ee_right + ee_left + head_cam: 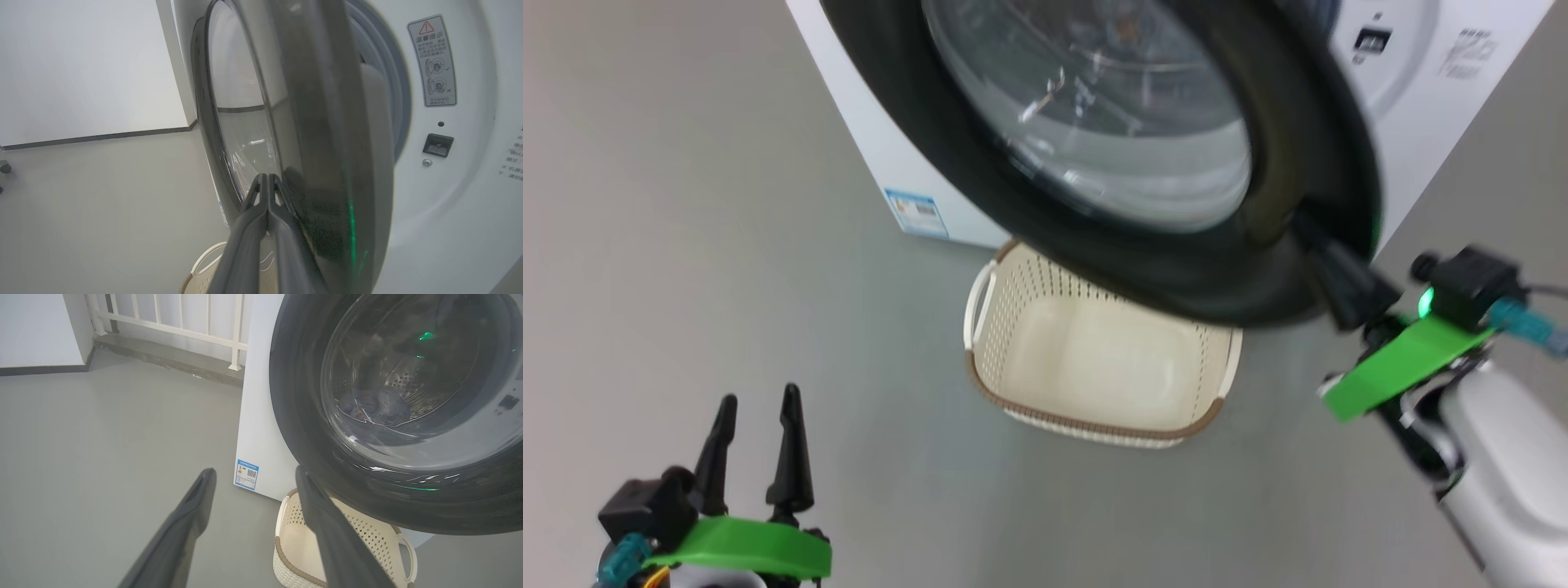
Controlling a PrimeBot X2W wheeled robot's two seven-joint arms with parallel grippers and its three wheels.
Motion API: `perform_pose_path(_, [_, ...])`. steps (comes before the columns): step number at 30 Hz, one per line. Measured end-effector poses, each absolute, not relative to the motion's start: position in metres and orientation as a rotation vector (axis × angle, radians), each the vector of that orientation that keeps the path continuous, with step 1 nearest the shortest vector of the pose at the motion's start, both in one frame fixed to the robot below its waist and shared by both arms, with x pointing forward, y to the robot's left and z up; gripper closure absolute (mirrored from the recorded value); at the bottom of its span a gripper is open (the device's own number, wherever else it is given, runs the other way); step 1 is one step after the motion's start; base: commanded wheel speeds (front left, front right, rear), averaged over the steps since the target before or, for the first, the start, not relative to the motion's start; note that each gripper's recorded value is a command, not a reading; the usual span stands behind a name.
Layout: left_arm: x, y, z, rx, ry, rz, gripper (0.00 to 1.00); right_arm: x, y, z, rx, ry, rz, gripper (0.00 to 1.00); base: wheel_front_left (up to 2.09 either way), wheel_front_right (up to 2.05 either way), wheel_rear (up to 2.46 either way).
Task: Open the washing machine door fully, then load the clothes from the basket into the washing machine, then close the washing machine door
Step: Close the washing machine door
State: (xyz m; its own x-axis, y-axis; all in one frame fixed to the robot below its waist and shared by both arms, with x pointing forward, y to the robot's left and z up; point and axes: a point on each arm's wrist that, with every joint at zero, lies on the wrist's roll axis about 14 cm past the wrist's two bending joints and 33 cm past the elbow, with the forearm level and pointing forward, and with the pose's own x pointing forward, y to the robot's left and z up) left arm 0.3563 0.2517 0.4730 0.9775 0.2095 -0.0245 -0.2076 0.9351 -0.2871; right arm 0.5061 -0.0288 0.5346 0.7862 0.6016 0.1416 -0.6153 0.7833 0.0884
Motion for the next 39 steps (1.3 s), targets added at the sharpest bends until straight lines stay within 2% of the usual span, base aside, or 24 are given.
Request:
perform_pose_path(21, [0.38,0.266,0.44,-0.271,0.084,0.262,0.0,0.637,-0.078,0.545,0.147,-0.195,0.448,1.0,0.0,0.0,0.0])
perform_pose_path(35, [0.378,0.267,0.457,-0.285,0.034,0.258,0.0,0.632,-0.078,0.569,0.137,-0.231,0.418,1.0,0.0,0.0,0.0])
perform_pose_path(36, [0.379,0.266,0.459,-0.286,0.029,0.254,0.0,0.63,-0.078,0.571,0.138,-0.234,0.418,0.85,0.0,0.0,0.0])
perform_pose_path(39, [0.38,0.263,0.462,-0.292,0.019,0.243,0.0,0.618,-0.078,0.571,0.144,-0.229,0.421,0.56,0.0,0.0,0.0])
